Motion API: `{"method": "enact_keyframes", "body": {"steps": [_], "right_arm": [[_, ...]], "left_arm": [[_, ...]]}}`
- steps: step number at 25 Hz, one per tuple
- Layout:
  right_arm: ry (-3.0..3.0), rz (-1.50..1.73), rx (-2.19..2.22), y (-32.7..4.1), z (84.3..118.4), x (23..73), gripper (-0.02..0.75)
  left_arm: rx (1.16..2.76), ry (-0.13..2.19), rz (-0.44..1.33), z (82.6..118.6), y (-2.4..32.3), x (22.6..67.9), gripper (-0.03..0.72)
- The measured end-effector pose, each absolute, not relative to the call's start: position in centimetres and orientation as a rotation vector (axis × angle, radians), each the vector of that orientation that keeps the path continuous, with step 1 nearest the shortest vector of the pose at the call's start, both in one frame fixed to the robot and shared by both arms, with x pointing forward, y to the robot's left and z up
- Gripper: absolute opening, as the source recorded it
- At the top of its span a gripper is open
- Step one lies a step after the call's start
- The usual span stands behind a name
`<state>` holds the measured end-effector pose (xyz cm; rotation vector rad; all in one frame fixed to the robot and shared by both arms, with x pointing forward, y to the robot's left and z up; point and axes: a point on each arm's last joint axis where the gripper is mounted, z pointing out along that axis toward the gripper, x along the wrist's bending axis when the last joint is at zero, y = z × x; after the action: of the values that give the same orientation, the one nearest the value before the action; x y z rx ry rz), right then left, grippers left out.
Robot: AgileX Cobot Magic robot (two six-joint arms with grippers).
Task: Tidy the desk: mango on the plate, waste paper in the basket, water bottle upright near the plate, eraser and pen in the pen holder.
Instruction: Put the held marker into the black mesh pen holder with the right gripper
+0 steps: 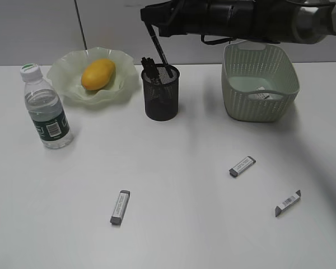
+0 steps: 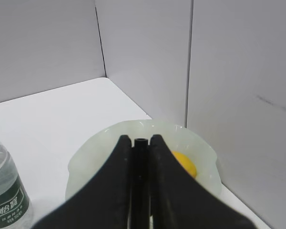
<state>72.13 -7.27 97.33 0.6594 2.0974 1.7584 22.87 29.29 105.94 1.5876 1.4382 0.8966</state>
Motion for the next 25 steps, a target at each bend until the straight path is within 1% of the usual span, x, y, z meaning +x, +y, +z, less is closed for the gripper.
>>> {"method": "enact_keyframes", "body": {"steps": [12, 23, 25], "right_arm": [[2.124, 1.717, 0.717, -7.3, 95.2, 72.5, 0.082], [2.123, 1.7, 0.73, -7.4, 95.0, 72.7, 0.083], [2.123, 1.698, 0.732, -7.4, 94.9, 72.7, 0.12]], "left_arm": [[1.588, 1.438, 0.897, 105.9, 29.3, 22.9, 0.365], [1.588, 1.438, 0.897, 105.9, 29.3, 22.9, 0.365], [1.588, 1.438, 0.897, 105.9, 29.3, 22.9, 0.365]]}}
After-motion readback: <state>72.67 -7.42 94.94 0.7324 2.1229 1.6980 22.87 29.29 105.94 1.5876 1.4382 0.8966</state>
